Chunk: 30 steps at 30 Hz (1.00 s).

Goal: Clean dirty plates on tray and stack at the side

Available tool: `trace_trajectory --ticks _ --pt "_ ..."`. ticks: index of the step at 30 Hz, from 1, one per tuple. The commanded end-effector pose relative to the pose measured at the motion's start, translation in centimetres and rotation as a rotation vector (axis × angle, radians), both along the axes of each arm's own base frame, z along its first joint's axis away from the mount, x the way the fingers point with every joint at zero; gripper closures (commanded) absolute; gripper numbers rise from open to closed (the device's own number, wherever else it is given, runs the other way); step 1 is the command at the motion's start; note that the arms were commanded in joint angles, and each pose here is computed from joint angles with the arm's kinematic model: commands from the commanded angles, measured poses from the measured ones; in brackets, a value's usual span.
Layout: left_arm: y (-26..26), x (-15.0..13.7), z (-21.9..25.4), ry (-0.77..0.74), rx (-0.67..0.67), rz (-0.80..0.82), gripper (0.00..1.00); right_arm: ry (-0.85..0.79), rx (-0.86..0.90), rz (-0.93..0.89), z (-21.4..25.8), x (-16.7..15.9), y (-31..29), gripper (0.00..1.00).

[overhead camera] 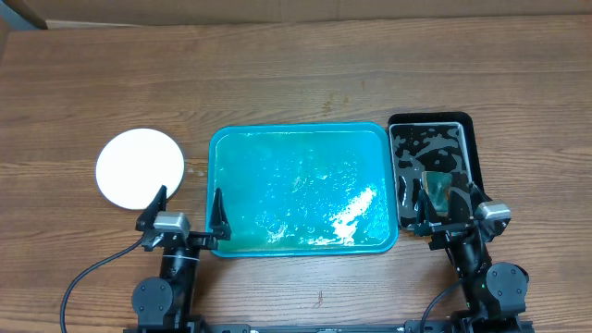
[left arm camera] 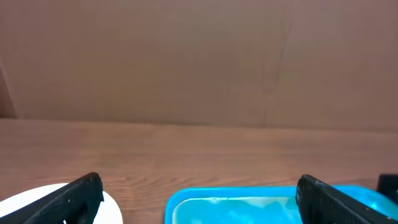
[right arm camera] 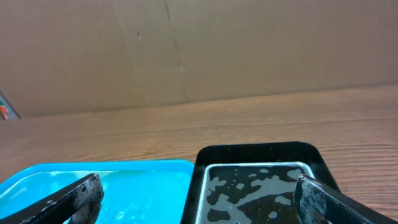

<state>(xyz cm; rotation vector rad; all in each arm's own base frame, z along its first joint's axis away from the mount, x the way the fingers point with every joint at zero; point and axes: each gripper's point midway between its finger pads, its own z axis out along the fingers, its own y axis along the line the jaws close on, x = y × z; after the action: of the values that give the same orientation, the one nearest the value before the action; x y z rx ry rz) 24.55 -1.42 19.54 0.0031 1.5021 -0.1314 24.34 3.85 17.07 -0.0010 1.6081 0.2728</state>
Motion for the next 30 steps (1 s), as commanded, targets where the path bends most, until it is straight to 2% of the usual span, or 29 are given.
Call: trace_trajectory --ticks 1,4,30 --pt "-0.1 0.0 -1.4 0.034 0.090 -0.003 0.00 -0.010 -0.006 -0.009 0.0 0.0 -0.2 0.00" --pt "-0.4 0.0 -3.7 0.127 0.085 -0.026 0.01 -0.010 -0.006 -0.009 0.0 0.0 -0.2 0.00" --pt "-0.5 0.0 -3.7 0.129 0.078 -0.029 0.00 -0.010 -0.006 -0.009 0.0 0.0 -0.2 0.00"
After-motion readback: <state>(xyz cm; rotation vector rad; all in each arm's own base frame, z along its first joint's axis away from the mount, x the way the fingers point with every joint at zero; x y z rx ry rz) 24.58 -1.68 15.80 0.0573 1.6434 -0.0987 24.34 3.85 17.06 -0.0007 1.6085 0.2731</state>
